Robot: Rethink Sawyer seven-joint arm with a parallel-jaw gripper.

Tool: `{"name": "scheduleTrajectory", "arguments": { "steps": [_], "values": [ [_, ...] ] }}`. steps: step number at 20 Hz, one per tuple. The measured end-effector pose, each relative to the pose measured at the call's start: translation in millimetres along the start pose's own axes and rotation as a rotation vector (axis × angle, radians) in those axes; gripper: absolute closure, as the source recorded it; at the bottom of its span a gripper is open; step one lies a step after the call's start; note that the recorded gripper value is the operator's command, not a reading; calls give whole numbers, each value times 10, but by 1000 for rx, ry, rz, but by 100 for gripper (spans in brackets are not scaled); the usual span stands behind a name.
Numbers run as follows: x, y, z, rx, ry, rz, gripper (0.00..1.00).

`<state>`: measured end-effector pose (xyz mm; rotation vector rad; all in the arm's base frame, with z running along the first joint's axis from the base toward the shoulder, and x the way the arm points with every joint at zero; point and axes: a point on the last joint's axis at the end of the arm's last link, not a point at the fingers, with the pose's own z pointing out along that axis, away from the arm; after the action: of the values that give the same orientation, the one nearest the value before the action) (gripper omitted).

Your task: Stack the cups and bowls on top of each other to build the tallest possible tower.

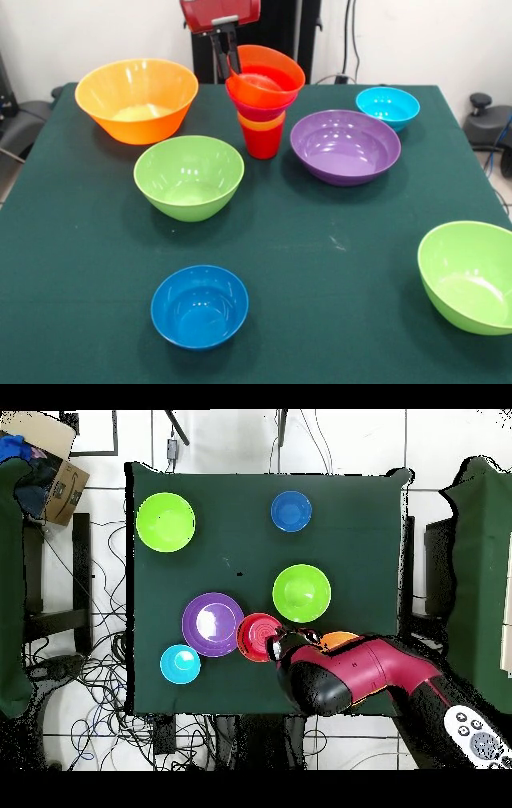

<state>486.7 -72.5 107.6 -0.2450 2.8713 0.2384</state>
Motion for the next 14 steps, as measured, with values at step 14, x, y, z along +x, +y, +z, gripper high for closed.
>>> {"name": "scheduleTrajectory", "arguments": {
  "steps": [14],
  "values": [
    [0, 74, 37, -13, 5, -8, 100]
  ]
}}
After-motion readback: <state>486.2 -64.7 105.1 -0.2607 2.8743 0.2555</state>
